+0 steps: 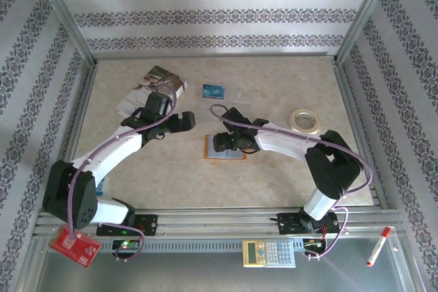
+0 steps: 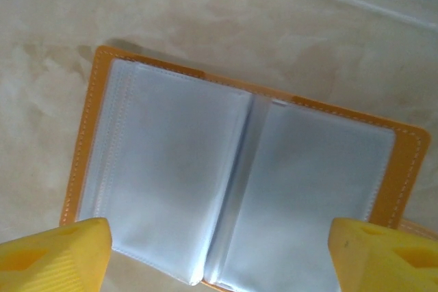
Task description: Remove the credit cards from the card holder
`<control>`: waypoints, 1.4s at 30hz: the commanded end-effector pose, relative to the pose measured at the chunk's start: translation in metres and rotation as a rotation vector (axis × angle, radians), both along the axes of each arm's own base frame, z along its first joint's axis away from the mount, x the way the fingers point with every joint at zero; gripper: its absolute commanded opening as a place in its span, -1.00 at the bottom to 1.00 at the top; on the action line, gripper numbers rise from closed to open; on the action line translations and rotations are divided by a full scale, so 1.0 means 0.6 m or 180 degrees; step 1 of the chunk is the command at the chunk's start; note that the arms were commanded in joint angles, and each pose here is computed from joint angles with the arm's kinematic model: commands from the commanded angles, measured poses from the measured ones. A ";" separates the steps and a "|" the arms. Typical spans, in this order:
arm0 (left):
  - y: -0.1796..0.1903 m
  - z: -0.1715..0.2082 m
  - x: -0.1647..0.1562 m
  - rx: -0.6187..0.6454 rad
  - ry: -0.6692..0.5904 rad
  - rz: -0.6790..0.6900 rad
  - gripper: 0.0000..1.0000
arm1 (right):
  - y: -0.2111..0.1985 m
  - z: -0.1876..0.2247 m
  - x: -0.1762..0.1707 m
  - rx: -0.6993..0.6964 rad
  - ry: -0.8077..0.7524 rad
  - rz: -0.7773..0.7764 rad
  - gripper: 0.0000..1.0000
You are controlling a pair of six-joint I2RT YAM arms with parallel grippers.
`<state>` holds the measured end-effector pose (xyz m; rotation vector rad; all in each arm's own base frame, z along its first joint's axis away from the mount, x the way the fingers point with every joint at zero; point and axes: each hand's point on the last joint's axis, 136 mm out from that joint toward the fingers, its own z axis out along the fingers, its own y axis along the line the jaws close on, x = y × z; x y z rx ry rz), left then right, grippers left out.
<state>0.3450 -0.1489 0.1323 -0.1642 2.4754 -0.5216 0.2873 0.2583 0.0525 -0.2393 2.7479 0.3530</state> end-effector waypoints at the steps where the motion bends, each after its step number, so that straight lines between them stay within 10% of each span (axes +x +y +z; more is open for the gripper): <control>1: -0.019 0.007 0.004 -0.0477 0.0039 0.0061 0.98 | -0.015 -0.021 -0.005 -0.0258 0.0092 0.0042 0.61; 17: -0.119 -0.056 -0.062 -0.1266 0.1016 -0.0605 0.22 | -0.060 -0.107 -0.034 -0.0693 0.0548 0.0033 0.19; 42: -0.213 -0.130 -0.064 -0.1470 0.1501 -0.0464 -0.32 | -0.058 -0.101 -0.032 -0.0431 0.0529 0.0064 0.16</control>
